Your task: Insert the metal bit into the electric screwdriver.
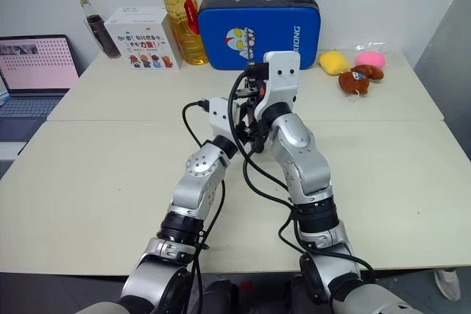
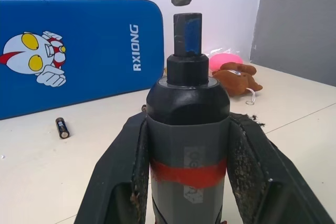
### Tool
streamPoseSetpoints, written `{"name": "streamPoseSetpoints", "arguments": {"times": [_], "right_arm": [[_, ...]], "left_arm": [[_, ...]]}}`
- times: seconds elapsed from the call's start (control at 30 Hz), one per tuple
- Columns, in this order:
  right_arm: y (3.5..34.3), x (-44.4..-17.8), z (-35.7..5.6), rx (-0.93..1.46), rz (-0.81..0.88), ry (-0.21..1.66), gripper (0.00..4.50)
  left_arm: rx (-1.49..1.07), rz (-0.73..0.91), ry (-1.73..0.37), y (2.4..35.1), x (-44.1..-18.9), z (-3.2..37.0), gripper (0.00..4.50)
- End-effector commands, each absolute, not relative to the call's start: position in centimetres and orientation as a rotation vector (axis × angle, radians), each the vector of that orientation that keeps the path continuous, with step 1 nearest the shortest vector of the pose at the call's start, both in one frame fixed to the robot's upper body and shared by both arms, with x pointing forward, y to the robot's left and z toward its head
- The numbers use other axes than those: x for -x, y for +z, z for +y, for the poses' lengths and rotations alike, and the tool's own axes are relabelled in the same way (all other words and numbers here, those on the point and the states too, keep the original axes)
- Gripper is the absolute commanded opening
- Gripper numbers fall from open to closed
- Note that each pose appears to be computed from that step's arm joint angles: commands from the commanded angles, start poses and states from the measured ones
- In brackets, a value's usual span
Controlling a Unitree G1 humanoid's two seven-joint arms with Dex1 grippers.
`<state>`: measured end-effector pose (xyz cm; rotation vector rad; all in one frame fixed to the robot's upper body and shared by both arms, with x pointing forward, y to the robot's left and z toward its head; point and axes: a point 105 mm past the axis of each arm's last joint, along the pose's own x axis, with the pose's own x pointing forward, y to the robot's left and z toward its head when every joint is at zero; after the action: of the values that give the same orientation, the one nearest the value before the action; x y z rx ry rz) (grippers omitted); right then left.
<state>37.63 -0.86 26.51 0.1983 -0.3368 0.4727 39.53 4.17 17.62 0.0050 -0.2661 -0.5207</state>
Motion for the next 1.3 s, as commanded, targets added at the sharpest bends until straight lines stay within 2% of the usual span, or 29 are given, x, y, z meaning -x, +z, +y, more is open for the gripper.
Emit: {"name": "streamPoseSetpoints", "arguments": {"times": [0.03, 1.03, 1.3], "right_arm": [[27.5, -36.9, -1.0, -0.203, -0.379, 0.476, 0.04], [26.2, -38.5, -2.8, -0.158, -0.347, 0.384, 0.04], [26.3, -37.6, -1.7, -0.108, -0.378, 0.434, 0.04]], "left_arm": [[-0.009, -0.299, -0.520, 18.5, -39.4, 4.2, 1.67], [-0.010, -0.306, -0.523, 18.7, -39.2, 4.1, 1.67], [-0.010, -0.309, -0.527, 18.7, -39.2, 3.9, 1.67]]}}
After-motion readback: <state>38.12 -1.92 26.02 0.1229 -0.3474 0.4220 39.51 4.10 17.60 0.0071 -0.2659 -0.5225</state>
